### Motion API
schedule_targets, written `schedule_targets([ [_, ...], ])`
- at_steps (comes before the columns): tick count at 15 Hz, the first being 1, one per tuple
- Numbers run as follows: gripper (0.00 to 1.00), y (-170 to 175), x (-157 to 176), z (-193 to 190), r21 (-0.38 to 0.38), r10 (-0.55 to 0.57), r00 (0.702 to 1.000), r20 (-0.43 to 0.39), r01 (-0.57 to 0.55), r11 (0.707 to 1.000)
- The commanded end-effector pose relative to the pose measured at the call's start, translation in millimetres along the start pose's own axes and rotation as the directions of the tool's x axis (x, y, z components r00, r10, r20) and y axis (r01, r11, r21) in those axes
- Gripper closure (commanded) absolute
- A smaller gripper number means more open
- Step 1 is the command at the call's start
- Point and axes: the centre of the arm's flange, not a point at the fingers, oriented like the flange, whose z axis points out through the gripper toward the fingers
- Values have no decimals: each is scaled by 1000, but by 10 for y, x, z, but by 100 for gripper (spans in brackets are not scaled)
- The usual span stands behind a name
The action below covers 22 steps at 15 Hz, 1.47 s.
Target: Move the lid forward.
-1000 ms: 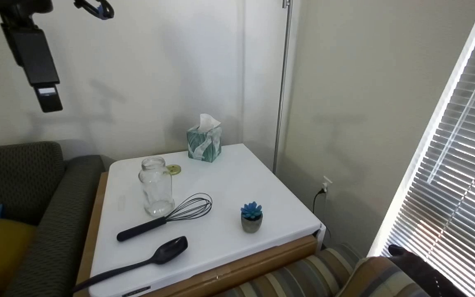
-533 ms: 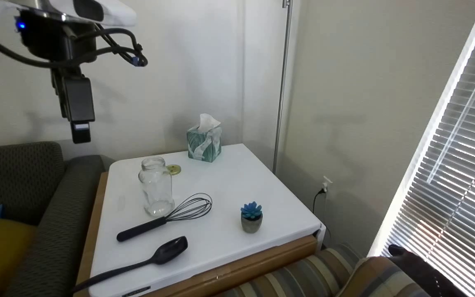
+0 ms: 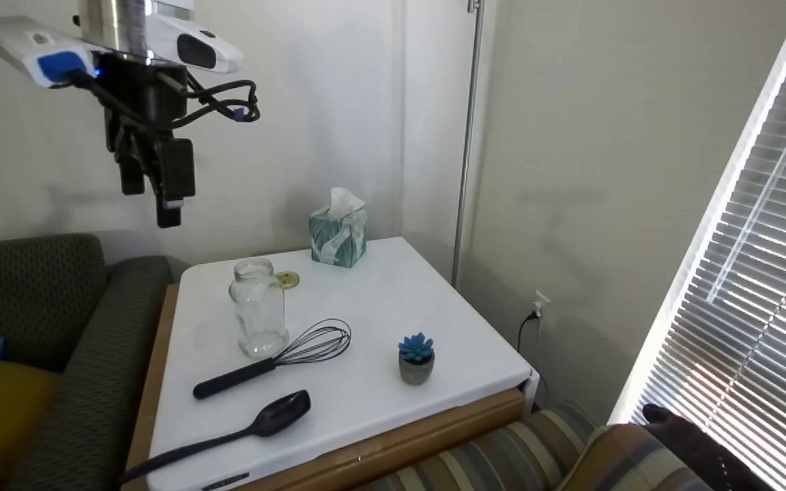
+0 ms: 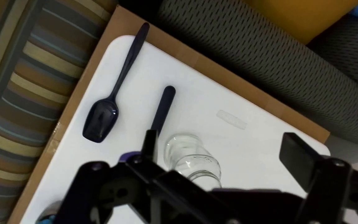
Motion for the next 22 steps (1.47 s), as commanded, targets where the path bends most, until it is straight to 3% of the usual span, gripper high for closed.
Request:
schedule_targets([
  [1,0,-352,257,18,-15,-158,987,11,158,987],
  [2,0,-419,217,-5,-47,-160,987,17,160,986],
  [3,0,-331,106,11,-18,-116,993,-5,116,993],
  [6,0,-456,129,16,-38,-151,988,-4,151,988],
  [7,0,-438,106,17,-58,-141,988,-61,137,989],
  [10,0,-524,251,118,-47,-240,940,-244,236,971],
  [14,0,-804,599,365,21,-371,852,-370,407,913],
  [16,0,-920,737,564,56,-431,825,-365,481,875],
  [17,0,-926,486,394,23,-382,853,-355,417,909],
  [19,0,-1008,579,555,43,-414,839,-353,456,889],
  [21,0,-1007,637,583,44,-416,837,-355,460,887],
  [22,0,-1033,640,584,33,-457,822,-339,496,868],
])
